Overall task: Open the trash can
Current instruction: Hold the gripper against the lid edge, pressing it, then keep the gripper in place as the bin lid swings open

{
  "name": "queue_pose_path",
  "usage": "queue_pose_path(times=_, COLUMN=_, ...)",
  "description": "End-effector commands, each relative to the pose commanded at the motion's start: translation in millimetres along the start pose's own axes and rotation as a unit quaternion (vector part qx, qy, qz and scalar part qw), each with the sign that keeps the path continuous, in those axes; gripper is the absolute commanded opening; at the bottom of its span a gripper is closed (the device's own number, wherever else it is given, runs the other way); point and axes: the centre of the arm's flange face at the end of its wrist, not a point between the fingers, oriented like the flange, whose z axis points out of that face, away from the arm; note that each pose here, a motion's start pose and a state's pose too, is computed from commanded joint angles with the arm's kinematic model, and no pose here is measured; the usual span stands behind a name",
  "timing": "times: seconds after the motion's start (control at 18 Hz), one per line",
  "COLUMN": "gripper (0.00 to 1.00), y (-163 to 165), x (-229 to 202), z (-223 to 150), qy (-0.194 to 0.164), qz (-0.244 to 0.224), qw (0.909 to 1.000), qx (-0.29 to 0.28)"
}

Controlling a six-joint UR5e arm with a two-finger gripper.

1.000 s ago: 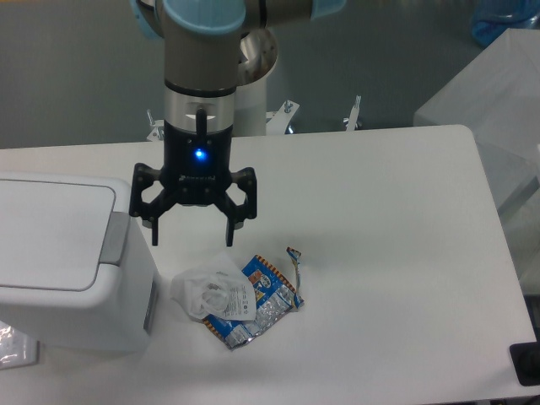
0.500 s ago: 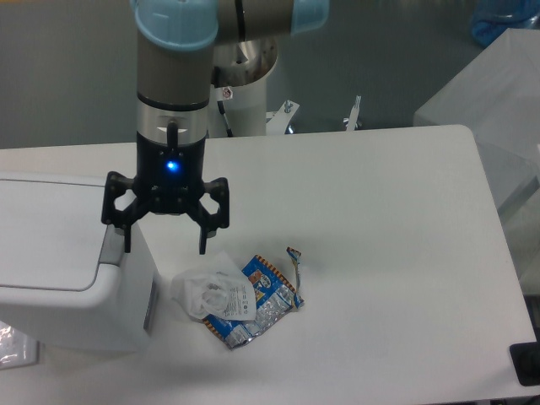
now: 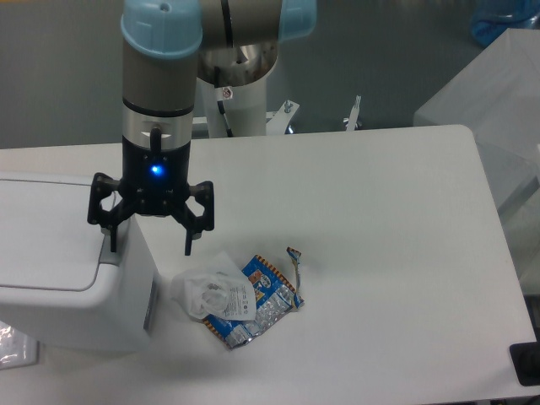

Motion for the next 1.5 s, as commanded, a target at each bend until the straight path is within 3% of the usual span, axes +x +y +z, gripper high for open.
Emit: queue_pose_path(times=1.5, gripper=1.00, y=4.7, x=-1.9, z=10.8, qy=-0.001, qz=0.003, qw=1.0000, qx=-0.002)
